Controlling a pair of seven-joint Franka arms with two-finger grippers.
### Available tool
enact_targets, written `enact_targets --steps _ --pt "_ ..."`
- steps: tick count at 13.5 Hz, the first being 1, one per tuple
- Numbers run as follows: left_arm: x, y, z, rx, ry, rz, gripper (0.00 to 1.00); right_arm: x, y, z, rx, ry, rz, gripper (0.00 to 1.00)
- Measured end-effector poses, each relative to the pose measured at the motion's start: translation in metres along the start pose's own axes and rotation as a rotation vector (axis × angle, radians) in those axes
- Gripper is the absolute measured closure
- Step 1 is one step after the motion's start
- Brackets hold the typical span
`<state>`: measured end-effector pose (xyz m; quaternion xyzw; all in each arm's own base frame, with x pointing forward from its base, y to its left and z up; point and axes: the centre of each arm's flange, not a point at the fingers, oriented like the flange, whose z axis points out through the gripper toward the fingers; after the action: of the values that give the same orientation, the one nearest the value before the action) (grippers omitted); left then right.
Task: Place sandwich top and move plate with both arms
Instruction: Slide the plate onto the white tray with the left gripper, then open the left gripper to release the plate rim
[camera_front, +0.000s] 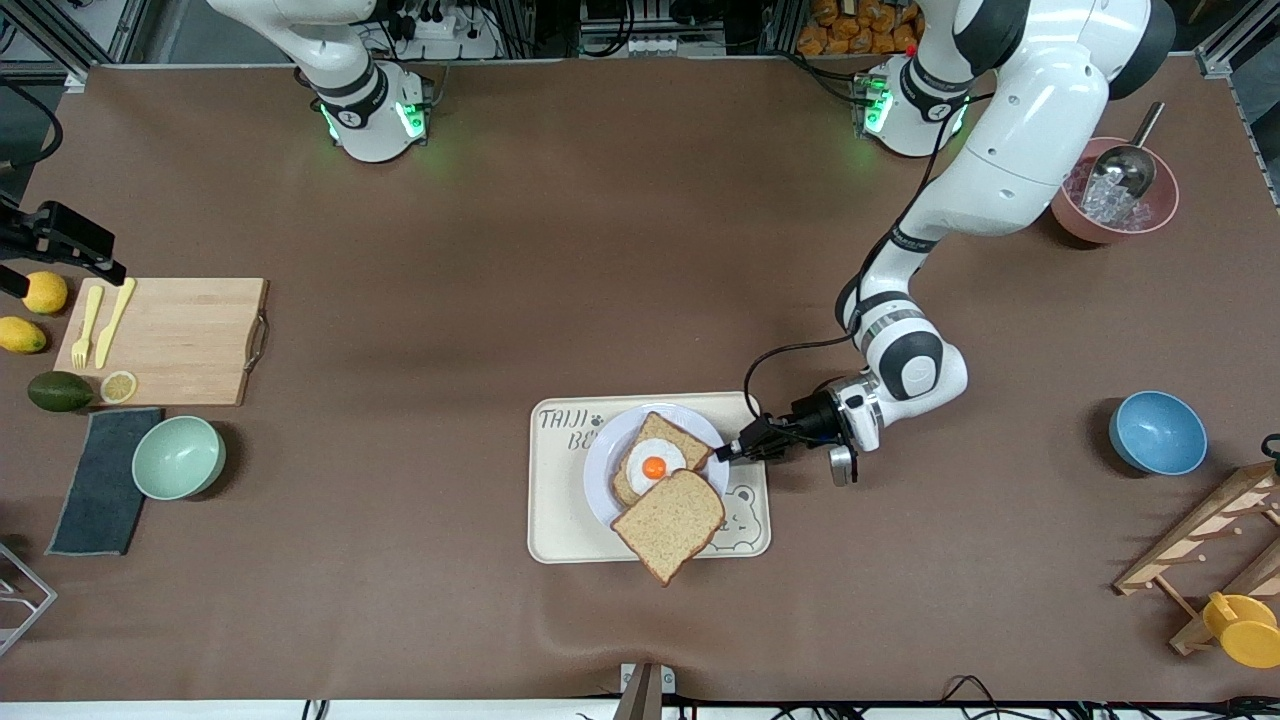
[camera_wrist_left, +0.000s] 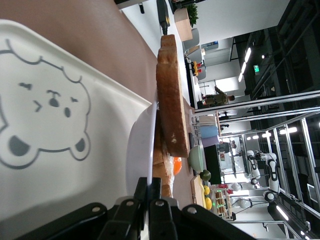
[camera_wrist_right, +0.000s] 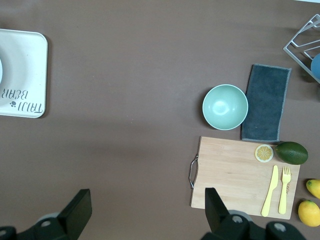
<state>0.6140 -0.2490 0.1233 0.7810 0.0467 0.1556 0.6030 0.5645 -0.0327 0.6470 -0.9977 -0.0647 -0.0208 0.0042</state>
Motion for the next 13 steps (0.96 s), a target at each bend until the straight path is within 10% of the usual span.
enact_targets --steps 13 --pt "-0.019 -0.029 0.007 0.003 -0.022 -0.05 0.95 0.004 0.001 0.01 0.003 -0.017 0.0 0.0"
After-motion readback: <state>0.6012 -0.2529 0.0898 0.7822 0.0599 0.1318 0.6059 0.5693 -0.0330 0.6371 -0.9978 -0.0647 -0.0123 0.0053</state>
